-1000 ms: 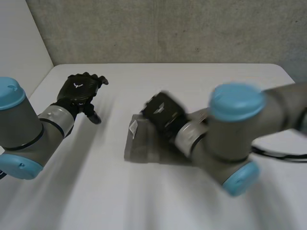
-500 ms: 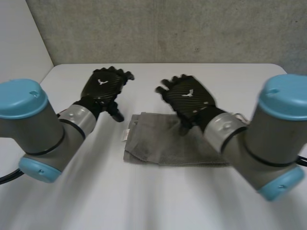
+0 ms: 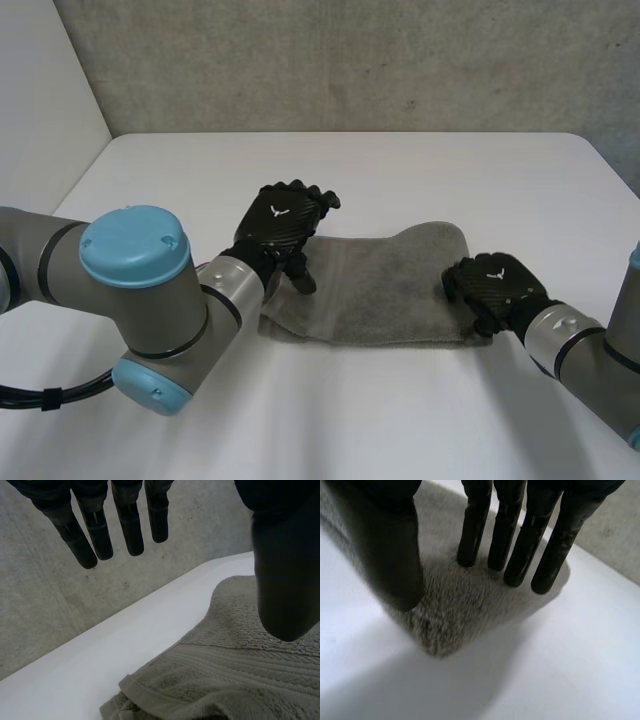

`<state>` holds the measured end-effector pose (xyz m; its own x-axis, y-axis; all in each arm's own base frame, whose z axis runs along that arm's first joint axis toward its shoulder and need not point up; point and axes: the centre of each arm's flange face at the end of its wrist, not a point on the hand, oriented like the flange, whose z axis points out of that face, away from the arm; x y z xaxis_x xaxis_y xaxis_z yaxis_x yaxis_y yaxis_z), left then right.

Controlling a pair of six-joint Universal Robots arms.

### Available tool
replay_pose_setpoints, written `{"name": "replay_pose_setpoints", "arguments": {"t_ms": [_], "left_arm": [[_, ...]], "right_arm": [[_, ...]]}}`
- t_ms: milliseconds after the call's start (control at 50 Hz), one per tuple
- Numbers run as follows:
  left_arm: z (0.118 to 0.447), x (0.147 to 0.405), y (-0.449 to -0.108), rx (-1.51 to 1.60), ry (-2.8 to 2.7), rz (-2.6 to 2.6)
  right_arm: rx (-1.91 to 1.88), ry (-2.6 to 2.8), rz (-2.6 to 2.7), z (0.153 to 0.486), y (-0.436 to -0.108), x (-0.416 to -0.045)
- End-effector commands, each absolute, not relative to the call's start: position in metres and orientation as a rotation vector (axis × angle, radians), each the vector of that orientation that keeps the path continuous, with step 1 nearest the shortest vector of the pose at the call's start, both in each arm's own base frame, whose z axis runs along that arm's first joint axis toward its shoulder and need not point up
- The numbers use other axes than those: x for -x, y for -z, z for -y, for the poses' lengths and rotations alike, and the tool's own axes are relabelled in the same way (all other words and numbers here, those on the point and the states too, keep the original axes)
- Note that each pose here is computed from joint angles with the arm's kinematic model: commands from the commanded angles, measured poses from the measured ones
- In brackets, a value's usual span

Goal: Fold the towel.

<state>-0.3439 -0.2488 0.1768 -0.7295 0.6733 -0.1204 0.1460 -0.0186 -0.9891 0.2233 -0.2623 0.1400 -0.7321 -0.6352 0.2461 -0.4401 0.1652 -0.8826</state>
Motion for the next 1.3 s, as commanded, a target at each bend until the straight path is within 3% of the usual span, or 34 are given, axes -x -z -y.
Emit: {"name": "replay_pose_setpoints", "arguments": {"t_ms": [20, 140, 240, 280, 340, 380, 400, 440, 540, 640, 700, 880, 960, 1120, 1300], "left_arm": [[0.248, 0.339, -0.177, 0.841, -1.793, 1.881], [0.252, 0.329, -0.178, 0.821, -1.801, 1.909], [0.261, 0.316, -0.185, 0.784, -1.834, 1.928], [0.268, 0.305, -0.19, 0.753, -1.861, 1.942], [0.273, 0.299, -0.193, 0.733, -1.876, 1.952], [0.282, 0.285, -0.2, 0.693, -1.916, 1.968], [0.282, 0.285, -0.2, 0.693, -1.916, 1.968], [0.289, 0.271, -0.206, 0.655, -1.954, 1.983], [0.298, 0.254, -0.213, 0.605, -1.999, 2.004], [0.298, 0.244, -0.214, 0.582, -2.007, 2.026], [0.298, 0.241, -0.213, 0.565, -2.001, 2.032], [0.298, 0.244, -0.215, 0.545, -1.999, 2.007], [0.301, 0.25, -0.223, 0.545, -2.022, 1.964], [0.29, 0.278, -0.233, 0.541, -1.981, 1.857], [0.269, 0.317, -0.2, 0.56, -1.783, 1.872]], "right_arm": [[1.132, 1.626, -2.278, 0.269, -0.131, -0.221], [1.142, 1.686, -2.326, 0.278, -0.132, -0.218], [1.156, 1.847, -2.245, 0.286, -0.157, -0.224], [1.252, 1.961, -2.091, 0.278, -0.185, -0.245], [1.318, 1.994, -1.993, 0.268, -0.195, -0.263], [1.48, 2.021, -1.785, 0.24, -0.206, -0.304], [1.48, 2.021, -1.784, 0.24, -0.206, -0.304], [1.68, 2.01, -1.599, 0.215, -0.199, -0.34], [1.962, 1.984, -1.336, 0.182, -0.177, -0.38], [2.114, 1.887, -1.175, 0.154, -0.143, -0.403], [2.121, 1.863, -1.171, 0.155, -0.132, -0.409], [1.926, 1.811, -1.319, 0.158, -0.142, -0.406], [1.64, 1.789, -1.416, 0.154, -0.182, -0.394], [1.213, 1.738, -1.678, 0.187, -0.213, -0.353], [0.844, 1.641, -1.993, 0.24, -0.205, -0.3]]}}
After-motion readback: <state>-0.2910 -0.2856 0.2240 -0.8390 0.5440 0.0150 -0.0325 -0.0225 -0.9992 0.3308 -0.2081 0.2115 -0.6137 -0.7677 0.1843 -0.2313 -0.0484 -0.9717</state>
